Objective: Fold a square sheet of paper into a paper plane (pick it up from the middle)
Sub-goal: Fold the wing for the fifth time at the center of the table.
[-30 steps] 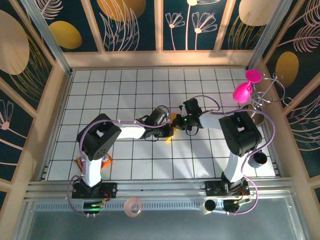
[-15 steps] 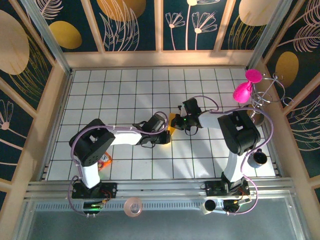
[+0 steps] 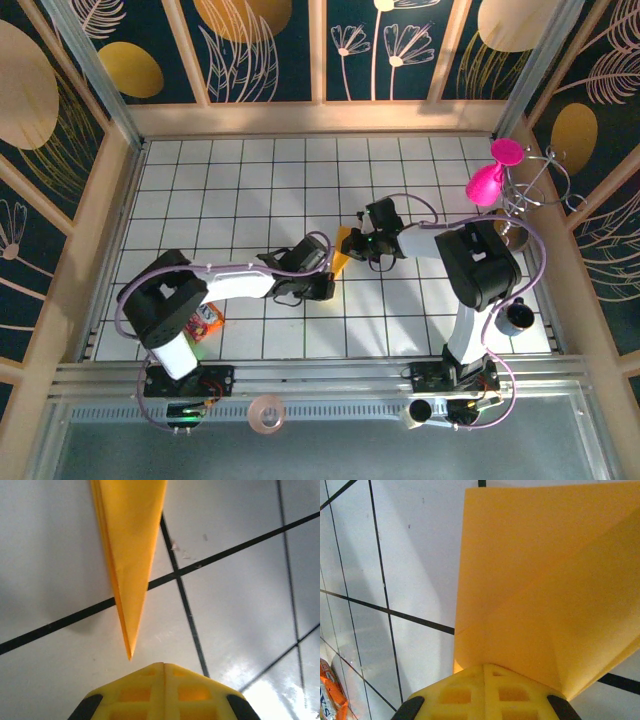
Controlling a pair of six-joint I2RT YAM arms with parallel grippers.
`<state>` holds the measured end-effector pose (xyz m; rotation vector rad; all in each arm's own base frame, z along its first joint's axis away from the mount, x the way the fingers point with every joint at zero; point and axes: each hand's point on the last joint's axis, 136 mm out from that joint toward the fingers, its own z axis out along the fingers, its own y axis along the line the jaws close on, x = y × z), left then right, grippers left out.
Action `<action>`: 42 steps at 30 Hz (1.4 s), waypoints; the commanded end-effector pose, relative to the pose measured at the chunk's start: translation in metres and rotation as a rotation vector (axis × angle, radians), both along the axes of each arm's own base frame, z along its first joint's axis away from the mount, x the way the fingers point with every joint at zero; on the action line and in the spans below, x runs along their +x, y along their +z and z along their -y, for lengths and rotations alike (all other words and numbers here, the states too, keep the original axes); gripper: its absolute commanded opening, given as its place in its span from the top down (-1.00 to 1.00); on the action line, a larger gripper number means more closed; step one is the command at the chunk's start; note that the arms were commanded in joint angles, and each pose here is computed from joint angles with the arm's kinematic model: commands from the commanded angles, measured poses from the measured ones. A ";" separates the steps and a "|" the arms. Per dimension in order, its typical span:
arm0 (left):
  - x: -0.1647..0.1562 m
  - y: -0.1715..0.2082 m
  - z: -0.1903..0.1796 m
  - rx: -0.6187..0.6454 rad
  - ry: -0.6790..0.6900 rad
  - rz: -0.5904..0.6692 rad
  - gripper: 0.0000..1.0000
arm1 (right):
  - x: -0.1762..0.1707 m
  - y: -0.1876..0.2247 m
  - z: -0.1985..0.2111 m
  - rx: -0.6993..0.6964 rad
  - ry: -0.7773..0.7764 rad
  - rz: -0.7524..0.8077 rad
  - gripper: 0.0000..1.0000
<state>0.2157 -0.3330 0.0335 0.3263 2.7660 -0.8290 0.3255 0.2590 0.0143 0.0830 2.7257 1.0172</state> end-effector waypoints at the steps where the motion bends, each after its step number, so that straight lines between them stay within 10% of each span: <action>1: 0.015 0.032 0.003 -0.073 0.024 0.054 1.00 | -0.045 -0.051 0.030 -0.166 -0.058 -0.190 0.99; 18: 0.076 -0.001 0.021 -0.086 0.157 0.044 1.00 | -0.035 -0.017 0.006 -0.023 -0.010 -0.143 0.99; 42: 0.048 -0.051 -0.017 0.102 0.153 -0.046 1.00 | 0.035 0.010 0.018 -0.119 0.091 0.087 0.97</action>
